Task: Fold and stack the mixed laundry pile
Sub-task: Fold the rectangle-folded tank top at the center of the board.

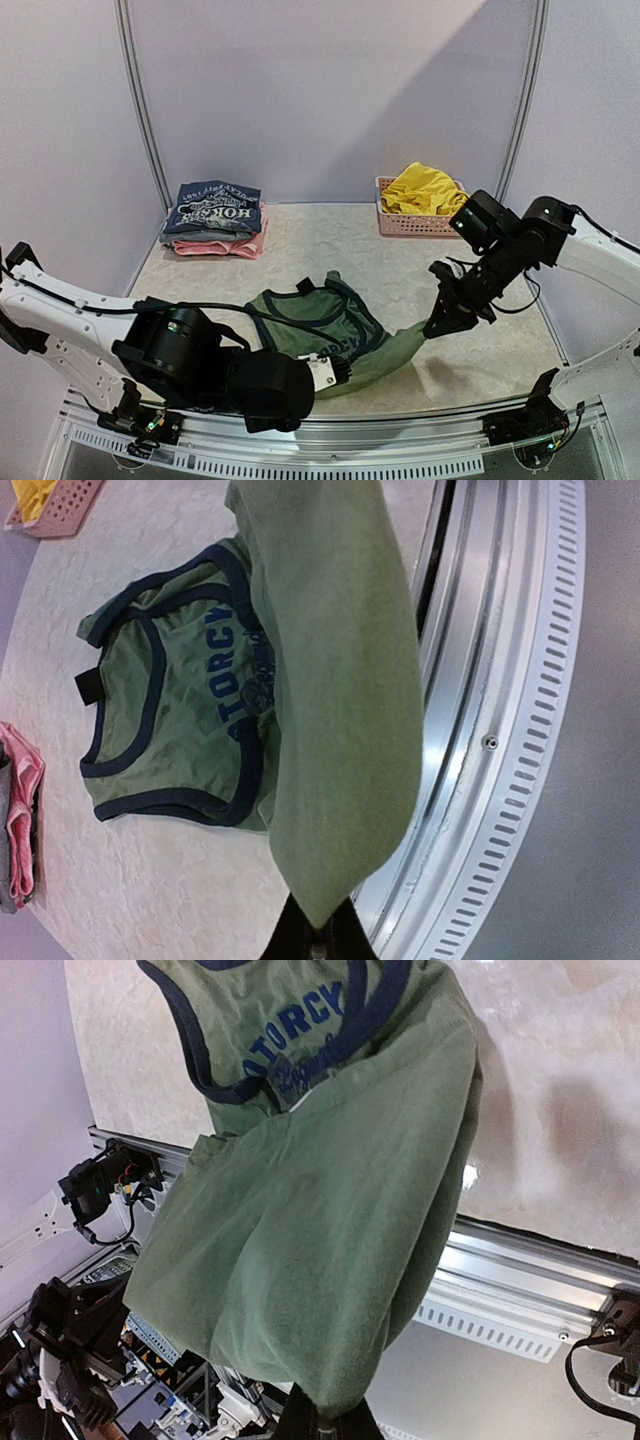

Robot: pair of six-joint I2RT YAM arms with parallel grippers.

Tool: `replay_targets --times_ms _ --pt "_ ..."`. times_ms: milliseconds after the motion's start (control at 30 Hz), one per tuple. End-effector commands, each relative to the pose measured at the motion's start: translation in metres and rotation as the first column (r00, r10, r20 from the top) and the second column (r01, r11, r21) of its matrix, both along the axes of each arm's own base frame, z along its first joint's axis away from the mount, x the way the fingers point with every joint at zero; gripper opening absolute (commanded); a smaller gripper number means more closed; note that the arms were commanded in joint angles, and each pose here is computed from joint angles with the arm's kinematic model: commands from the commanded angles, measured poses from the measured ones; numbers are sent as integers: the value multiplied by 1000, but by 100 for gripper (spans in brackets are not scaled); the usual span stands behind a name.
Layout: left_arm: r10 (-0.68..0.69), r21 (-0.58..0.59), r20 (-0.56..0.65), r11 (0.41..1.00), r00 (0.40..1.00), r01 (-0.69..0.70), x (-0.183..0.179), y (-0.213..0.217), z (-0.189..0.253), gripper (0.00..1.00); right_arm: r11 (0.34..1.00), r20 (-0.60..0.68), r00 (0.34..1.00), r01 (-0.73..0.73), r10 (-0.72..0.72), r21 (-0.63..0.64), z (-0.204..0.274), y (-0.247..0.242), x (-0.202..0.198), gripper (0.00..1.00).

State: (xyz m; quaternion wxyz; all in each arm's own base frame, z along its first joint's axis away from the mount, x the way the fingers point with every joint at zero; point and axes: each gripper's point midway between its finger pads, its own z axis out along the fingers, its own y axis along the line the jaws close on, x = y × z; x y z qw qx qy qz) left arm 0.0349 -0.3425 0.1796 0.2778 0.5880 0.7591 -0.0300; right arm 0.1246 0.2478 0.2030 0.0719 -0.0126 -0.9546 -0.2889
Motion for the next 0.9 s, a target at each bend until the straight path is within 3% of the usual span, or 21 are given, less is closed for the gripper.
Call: replay_targets --times_ms 0,133,533,867 --pt "81 -66 -17 994 997 -82 22 24 20 0 996 50 998 -36 40 -83 8 7 25 0" --pt "126 -89 -40 988 991 -129 47 39 24 0 990 75 996 -31 42 -136 12 19 62 0" --pt "246 -96 -152 960 957 -262 123 76 13 0 988 95 992 -68 82 -142 3 65 158 0" --pt "305 -71 -258 940 917 -333 170 81 -14 0 992 28 997 -72 75 -103 -32 81 200 0"
